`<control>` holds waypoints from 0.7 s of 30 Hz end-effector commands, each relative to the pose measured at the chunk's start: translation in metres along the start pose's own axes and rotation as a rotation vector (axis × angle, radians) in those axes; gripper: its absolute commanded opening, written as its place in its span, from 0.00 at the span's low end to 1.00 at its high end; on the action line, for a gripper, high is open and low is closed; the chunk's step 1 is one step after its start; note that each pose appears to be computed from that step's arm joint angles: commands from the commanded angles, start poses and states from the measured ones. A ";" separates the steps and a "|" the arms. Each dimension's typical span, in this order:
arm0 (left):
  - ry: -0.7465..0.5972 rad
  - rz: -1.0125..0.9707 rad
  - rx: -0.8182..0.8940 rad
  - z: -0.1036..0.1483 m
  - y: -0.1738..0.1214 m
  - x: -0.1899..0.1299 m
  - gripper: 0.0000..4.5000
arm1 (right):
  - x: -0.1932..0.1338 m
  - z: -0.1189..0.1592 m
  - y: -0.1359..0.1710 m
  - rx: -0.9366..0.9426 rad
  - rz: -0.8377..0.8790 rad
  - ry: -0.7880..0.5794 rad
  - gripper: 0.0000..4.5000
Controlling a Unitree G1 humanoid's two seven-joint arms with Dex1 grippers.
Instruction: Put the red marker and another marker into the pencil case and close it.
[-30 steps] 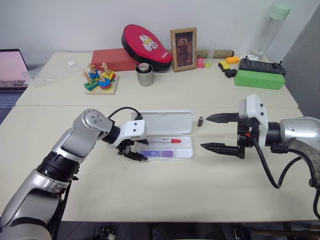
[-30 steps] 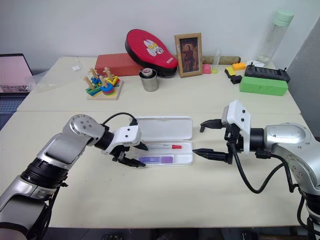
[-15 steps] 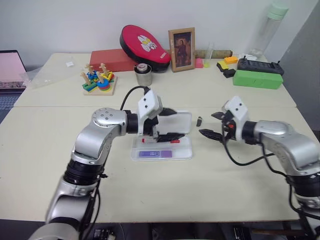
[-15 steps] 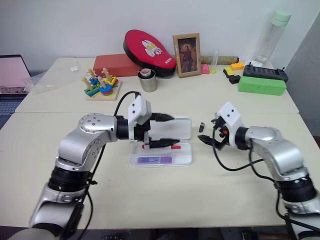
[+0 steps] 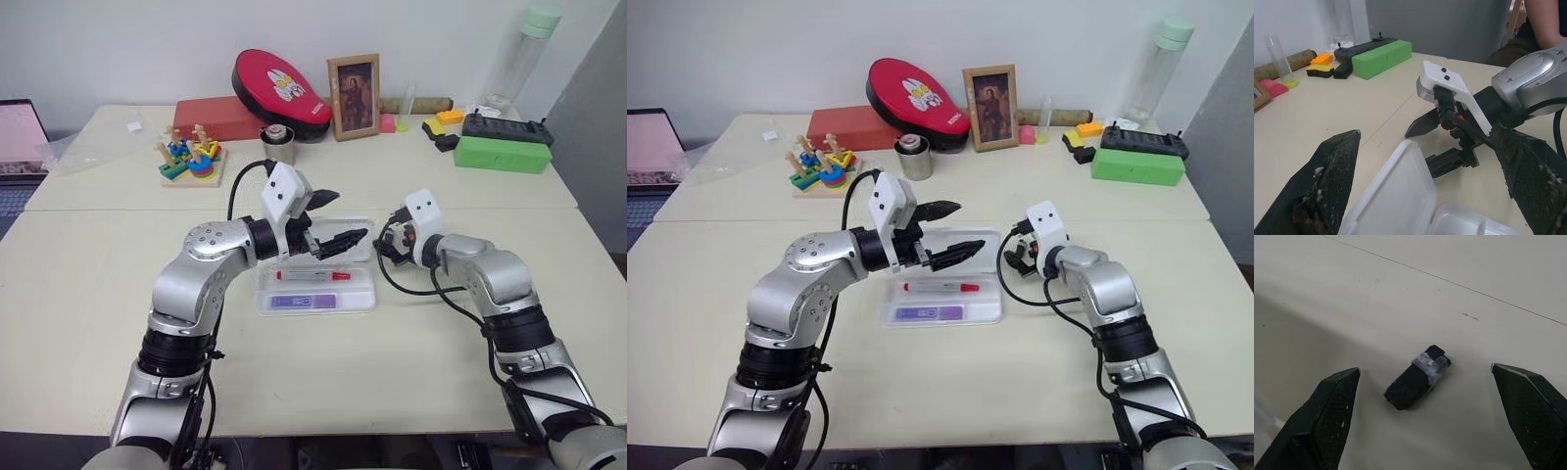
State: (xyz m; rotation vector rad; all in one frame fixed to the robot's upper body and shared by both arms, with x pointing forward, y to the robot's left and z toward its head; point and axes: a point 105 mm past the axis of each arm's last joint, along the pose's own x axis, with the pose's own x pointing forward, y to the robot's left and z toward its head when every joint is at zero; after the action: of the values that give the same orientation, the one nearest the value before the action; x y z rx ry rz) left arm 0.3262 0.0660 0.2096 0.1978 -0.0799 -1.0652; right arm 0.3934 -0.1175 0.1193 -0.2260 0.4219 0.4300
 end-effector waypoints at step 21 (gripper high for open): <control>-0.060 -0.001 0.059 0.014 -0.007 0.004 1.00 | -0.010 0.017 -0.017 -0.023 -0.025 -0.060 0.04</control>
State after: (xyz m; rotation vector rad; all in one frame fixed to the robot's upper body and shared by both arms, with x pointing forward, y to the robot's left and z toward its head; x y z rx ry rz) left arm 0.3243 0.0620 0.2101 0.2074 -0.1094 -1.0520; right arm 0.3942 -0.1245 0.1182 -0.2617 0.4340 0.4285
